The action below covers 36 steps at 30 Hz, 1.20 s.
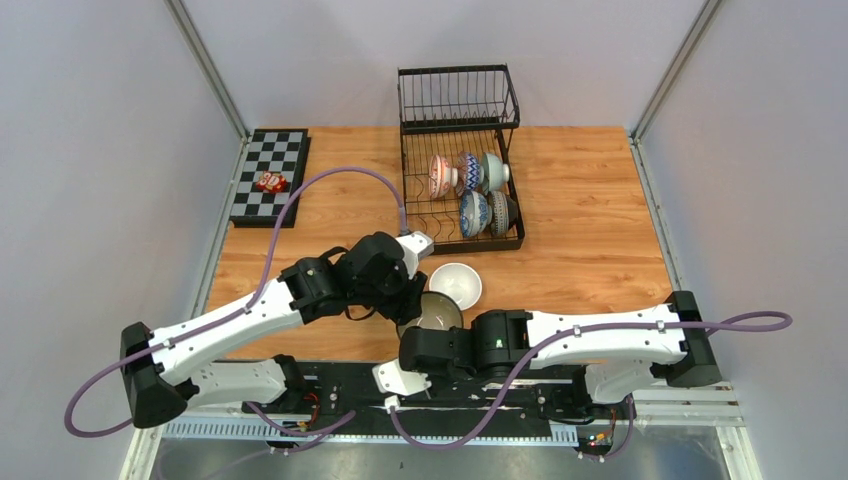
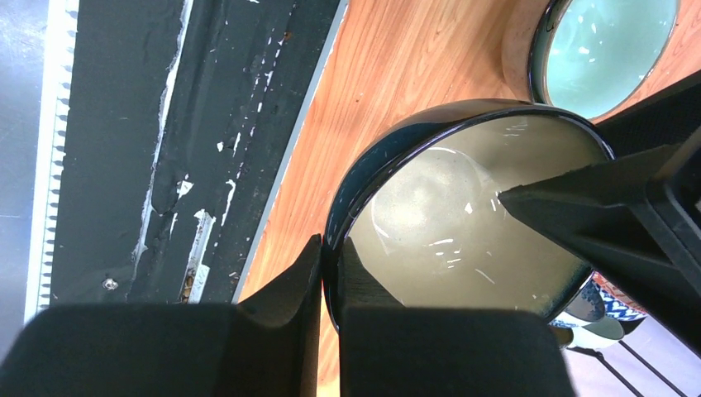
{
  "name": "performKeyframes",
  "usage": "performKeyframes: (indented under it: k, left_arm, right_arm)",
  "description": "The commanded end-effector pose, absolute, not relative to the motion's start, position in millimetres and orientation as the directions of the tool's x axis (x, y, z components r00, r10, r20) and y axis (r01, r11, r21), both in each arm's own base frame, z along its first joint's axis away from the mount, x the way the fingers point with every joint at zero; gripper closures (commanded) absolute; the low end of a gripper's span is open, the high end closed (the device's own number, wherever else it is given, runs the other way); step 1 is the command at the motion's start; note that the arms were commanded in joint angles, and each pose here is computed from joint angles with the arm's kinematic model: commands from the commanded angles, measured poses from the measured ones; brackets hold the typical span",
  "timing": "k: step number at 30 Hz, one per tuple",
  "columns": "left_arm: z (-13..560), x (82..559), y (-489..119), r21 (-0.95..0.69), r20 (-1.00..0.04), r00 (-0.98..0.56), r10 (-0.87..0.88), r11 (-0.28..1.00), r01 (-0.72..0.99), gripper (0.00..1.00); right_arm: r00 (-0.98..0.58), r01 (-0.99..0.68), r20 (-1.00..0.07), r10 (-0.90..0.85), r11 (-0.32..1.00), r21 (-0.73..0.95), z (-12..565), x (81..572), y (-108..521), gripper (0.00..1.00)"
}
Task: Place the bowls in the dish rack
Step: Pick up the bowl from the center of the board.
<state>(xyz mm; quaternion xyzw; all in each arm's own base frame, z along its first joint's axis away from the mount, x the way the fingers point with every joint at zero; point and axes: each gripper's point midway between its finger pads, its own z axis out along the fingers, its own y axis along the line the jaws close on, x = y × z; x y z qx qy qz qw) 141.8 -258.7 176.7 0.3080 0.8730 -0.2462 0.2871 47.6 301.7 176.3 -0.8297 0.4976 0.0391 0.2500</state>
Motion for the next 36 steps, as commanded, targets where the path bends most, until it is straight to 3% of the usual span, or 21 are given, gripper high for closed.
performKeyframes:
  k: [1, 8, 13, 21, 25, 27, 33, 36]
  left_arm:
    - [164.4, 138.6, -254.1, -0.229, -0.628, -0.65, 0.427, 0.697, 0.68, 0.53]
    - [159.2, 136.6, -254.4, -0.226, -0.615, -0.654, 0.441, 0.695, 0.682, 0.72]
    - [158.0, 136.3, -257.7, -0.233, -0.612, -0.657, 0.441, 0.693, 0.682, 1.0]
    - [162.1, 139.5, -259.8, -0.234, -0.629, -0.654, 0.421, 0.7, 0.675, 1.0]
    - [163.6, 145.1, -259.0, -0.22, -0.647, -0.648, 0.401, 0.716, 0.663, 1.0]
    - [165.7, 148.8, -258.7, -0.211, -0.661, -0.642, 0.39, 0.724, 0.657, 1.0]
    - [173.0, 165.2, -253.9, -0.183, -0.701, -0.625, 0.343, 0.761, 0.622, 1.0]
    - [175.7, 174.9, -248.8, -0.205, -0.716, -0.634, 0.292, 0.78, 0.591, 1.0]
  right_arm:
    - [0.535, -0.808, -0.302, -0.789, -0.374, -0.454, 198.3, 55.7, 309.9, 0.97]
    - [0.537, -0.802, -0.289, -0.793, -0.373, -0.467, 198.3, 58.5, 310.4, 0.97]
    - [0.532, -0.804, -0.291, -0.795, -0.366, -0.468, 198.7, 59.1, 310.9, 0.97]
    - [0.506, -0.812, -0.313, -0.804, -0.321, -0.488, 202.5, 62.8, 309.1, 0.94]
    - [0.486, -0.812, -0.366, -0.794, -0.255, -0.525, 213.7, 68.4, 306.5, 0.77]
    - [0.474, -0.81, -0.407, -0.781, -0.204, -0.55, 222.8, 72.3, 304.1, 0.74]
    - [0.406, -0.797, -0.548, -0.731, 0.01, -0.604, 249.8, 92.4, 294.2, 0.5]
    - [0.341, -0.796, -0.635, -0.693, 0.147, -0.587, 265.8, 106.9, 288.0, 0.44]
